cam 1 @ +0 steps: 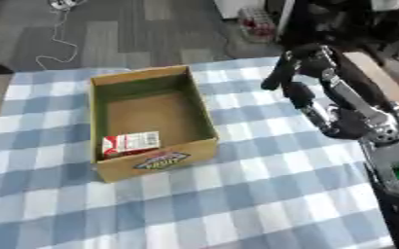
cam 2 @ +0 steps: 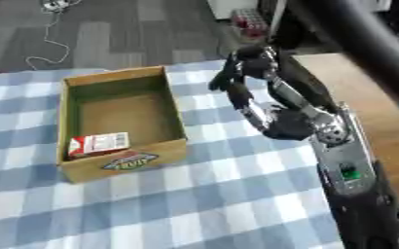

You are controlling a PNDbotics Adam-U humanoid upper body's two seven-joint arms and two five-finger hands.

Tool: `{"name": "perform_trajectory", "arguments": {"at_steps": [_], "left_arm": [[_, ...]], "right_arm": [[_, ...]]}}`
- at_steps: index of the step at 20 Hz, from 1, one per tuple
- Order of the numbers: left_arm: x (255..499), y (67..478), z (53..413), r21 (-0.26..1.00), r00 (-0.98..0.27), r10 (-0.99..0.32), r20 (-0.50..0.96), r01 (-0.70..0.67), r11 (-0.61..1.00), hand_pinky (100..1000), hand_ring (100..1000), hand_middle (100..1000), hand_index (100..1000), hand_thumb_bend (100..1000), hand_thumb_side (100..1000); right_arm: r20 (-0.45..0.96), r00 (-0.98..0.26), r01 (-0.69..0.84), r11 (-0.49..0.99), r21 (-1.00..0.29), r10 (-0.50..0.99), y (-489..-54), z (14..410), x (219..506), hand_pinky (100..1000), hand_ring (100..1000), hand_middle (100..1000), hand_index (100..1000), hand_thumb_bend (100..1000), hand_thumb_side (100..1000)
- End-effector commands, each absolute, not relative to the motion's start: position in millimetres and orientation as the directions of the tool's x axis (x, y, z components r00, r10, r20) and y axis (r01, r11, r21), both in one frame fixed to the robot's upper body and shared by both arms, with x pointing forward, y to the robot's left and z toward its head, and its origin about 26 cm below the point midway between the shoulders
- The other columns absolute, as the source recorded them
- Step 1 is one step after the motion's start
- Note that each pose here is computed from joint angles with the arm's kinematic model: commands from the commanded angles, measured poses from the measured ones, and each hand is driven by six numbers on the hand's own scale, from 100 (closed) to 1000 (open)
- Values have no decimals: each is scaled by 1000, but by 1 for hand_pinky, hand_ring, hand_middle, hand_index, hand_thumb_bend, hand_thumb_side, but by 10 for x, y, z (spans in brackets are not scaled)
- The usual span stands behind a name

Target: Pick up objects on the table and place them in the box.

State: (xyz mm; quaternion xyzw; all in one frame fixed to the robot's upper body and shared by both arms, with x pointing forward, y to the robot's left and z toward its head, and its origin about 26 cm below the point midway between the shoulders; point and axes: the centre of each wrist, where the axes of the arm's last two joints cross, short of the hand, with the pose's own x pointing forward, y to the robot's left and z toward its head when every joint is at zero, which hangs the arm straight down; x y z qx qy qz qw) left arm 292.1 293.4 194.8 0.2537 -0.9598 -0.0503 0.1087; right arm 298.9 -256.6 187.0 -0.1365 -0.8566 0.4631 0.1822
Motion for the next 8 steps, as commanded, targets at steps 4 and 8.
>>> {"name": "perform_trajectory", "arguments": {"at_steps": [4,8], "left_arm": [[2898,2943,2018,184,-828,-531,180,-502,845,303,413,520,662,160,1000],[2894,2934,1996,220,-821,-540,187,-501,837,309,424,529,670,160,1000]], "right_arm": [[152,-899,88,510,-856,410,-2585,1955,2980,379,338,481,658,100,1000],[146,-895,95,501,-860,422,-2594,1963,2981,380,340,481,659,100,1000]]}}
